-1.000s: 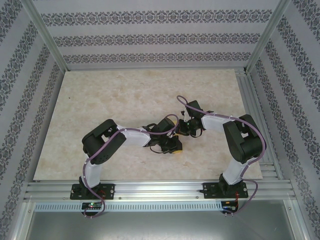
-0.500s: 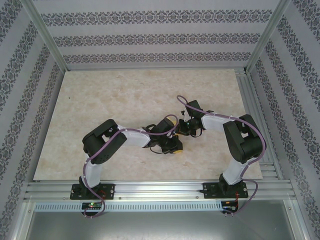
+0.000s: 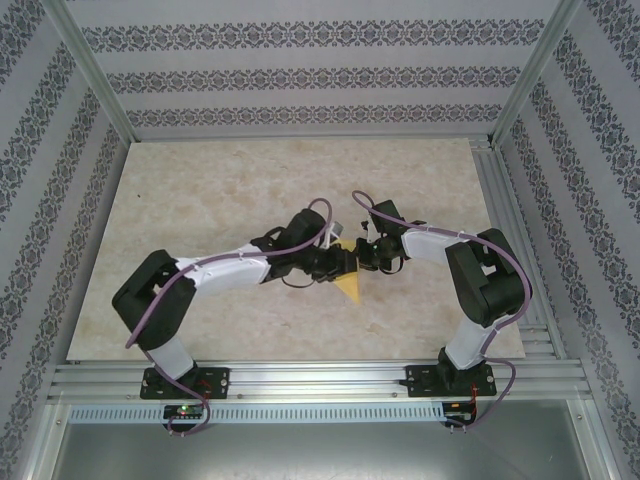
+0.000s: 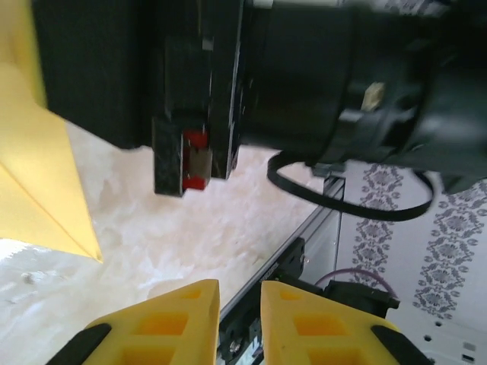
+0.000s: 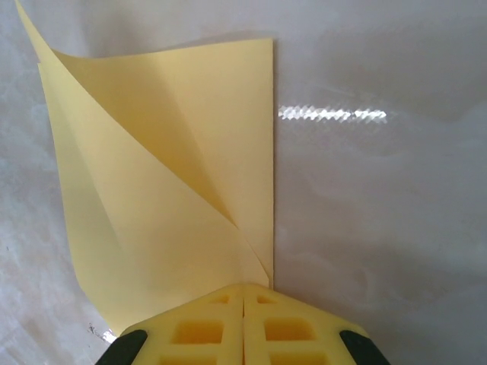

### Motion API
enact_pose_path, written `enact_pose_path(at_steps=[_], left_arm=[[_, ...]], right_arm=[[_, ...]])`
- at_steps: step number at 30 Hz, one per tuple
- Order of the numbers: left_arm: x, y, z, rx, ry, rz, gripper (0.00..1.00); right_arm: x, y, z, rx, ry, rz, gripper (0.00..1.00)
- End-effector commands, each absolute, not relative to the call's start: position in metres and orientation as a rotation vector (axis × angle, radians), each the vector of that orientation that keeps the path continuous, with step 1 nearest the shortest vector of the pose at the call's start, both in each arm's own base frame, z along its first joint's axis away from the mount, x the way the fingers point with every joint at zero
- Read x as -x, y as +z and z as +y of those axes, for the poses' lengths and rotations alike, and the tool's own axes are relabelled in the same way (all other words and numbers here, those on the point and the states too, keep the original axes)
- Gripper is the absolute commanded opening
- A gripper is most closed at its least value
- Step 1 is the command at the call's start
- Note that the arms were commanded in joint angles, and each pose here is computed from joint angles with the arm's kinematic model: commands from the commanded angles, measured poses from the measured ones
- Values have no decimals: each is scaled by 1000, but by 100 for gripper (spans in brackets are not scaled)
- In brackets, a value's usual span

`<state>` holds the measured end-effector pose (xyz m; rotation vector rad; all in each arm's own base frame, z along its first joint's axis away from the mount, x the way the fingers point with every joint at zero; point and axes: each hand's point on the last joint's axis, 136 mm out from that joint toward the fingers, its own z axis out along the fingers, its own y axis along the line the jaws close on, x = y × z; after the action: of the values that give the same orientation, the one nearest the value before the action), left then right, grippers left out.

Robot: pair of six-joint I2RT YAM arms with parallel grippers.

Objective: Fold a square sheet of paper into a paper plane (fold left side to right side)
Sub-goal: Fourth fold the wing at the center of the table.

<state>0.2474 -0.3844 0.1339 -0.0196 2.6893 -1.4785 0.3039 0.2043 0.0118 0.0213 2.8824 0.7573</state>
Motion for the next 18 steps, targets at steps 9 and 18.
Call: enact_pose_path(at_steps=[9,18], left_arm=[[-312,82,-358,99,-1377,2752,12],[-328,56,-369,172,-1357,2793,10]], right_arm=[[-293,-11,194,-20,633,2954,7],[-293,-9,198,-11,636,2954,7]])
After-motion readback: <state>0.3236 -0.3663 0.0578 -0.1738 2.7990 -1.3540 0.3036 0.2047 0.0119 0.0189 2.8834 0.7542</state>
